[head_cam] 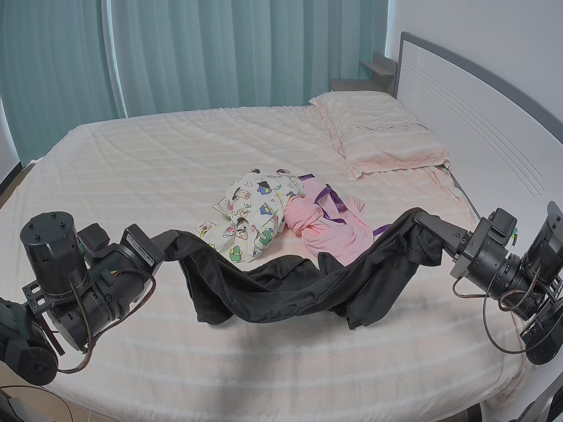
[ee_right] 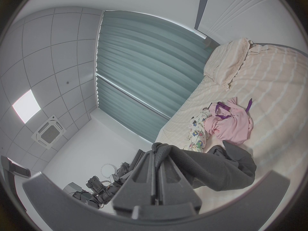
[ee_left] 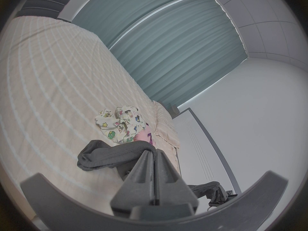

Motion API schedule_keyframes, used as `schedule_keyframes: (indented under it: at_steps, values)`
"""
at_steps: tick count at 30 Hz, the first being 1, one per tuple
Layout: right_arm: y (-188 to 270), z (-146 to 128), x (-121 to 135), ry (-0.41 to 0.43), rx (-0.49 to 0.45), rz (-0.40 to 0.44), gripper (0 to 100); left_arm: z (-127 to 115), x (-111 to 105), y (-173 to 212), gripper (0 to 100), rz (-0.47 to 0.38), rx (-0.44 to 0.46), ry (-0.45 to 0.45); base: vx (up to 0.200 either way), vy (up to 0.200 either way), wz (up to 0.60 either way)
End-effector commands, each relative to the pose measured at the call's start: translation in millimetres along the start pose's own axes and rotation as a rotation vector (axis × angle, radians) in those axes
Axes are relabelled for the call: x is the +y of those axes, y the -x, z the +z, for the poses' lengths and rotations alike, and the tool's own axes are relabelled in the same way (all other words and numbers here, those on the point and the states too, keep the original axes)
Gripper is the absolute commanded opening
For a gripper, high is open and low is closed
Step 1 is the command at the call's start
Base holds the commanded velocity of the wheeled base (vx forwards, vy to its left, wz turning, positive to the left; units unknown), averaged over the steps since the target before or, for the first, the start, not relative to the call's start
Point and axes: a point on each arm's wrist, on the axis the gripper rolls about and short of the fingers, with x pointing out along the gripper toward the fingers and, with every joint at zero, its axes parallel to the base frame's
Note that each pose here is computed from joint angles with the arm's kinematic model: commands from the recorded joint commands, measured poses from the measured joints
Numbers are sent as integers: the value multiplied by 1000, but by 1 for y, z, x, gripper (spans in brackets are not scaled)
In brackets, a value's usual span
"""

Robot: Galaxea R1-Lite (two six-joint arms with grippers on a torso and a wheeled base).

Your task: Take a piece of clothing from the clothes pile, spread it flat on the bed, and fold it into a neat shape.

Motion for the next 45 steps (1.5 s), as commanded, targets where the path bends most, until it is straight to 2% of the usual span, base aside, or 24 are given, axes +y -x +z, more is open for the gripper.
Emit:
schedule_keyframes:
  at_steps: [1, 10, 15, 22, 45]
  values:
    - [0, -2, 0, 0, 4, 2, 0, -4, 7, 4, 0, 25, 17, 15, -200, 0, 0]
    - [1, -6, 2, 0, 17, 6, 0, -7, 11, 9, 0, 24, 45, 41, -200, 0, 0]
    - [0, -6, 1, 0, 16, 2, 0, -4, 10, 6, 0, 26, 29, 37, 0, 0, 0]
    - [1, -5, 3, 0, 15, 10, 0, -6, 13, 10, 0, 25, 50, 39, 0, 0, 0]
    - [4, -6, 15, 11, 11, 54, 0, 0, 9, 20, 0, -10, 40, 44, 0, 200, 0]
